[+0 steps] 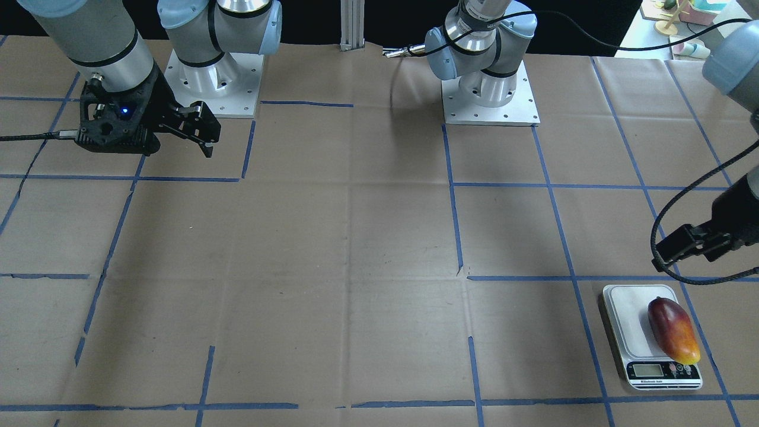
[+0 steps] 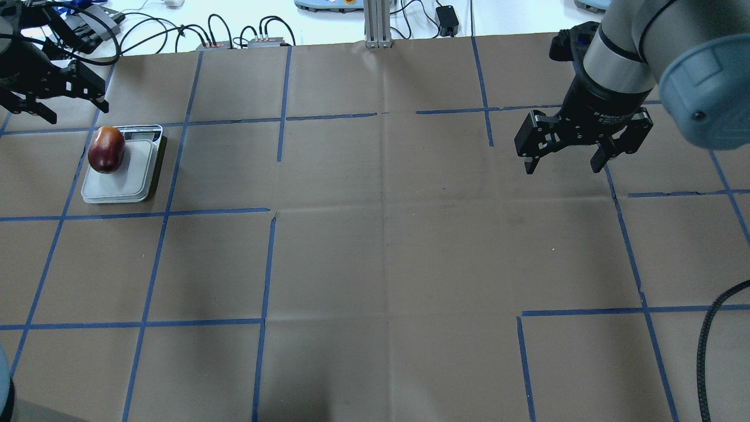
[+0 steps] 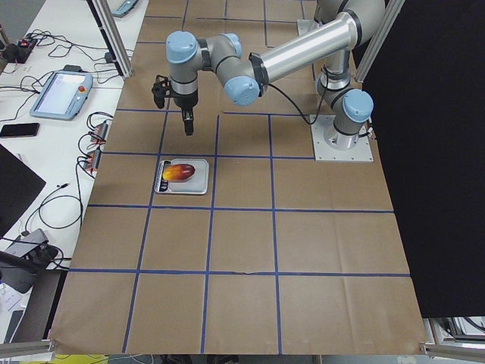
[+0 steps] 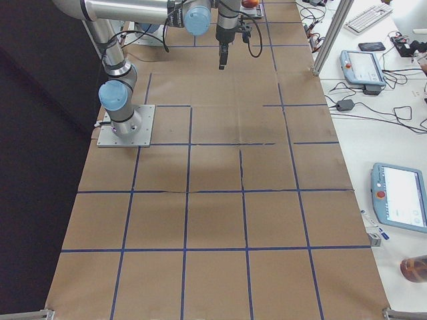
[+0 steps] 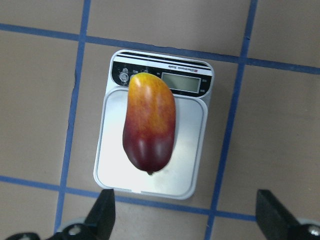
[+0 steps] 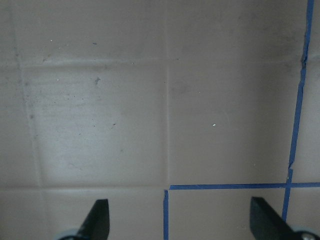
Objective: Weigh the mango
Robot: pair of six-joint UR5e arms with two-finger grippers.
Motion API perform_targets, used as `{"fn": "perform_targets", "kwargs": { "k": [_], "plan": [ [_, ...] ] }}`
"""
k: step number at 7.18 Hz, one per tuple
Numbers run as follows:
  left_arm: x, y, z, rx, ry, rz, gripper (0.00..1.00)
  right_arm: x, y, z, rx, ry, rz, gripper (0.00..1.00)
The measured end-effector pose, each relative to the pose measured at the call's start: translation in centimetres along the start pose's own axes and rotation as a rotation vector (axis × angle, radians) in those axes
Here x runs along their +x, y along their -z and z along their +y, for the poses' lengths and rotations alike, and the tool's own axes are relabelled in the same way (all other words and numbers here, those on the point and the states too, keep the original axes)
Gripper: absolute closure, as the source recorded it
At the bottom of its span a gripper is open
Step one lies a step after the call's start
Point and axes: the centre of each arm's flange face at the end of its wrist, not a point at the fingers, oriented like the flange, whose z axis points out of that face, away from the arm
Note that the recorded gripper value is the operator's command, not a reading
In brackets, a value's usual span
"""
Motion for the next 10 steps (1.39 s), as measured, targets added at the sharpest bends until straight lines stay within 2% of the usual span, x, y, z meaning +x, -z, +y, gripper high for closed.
{"fn": "perform_targets", "kwargs": {
  "k": [2,5,10],
  "plan": [
    [8.8,3.0,3.4,-0.049,0.035,0.011,0.01,0.0,0.0,0.0,0.0,0.0,0.0,0.0],
    [19.0,5.0,9.5,-0.104,-0.023,0.012,0.01,0.0,0.0,0.0,0.0,0.0,0.0,0.0],
    [20.9,4.2,14.0,-0.13,-0.055,0.01,0.01,0.0,0.0,0.0,0.0,0.0,0.0,0.0]
  ]
}}
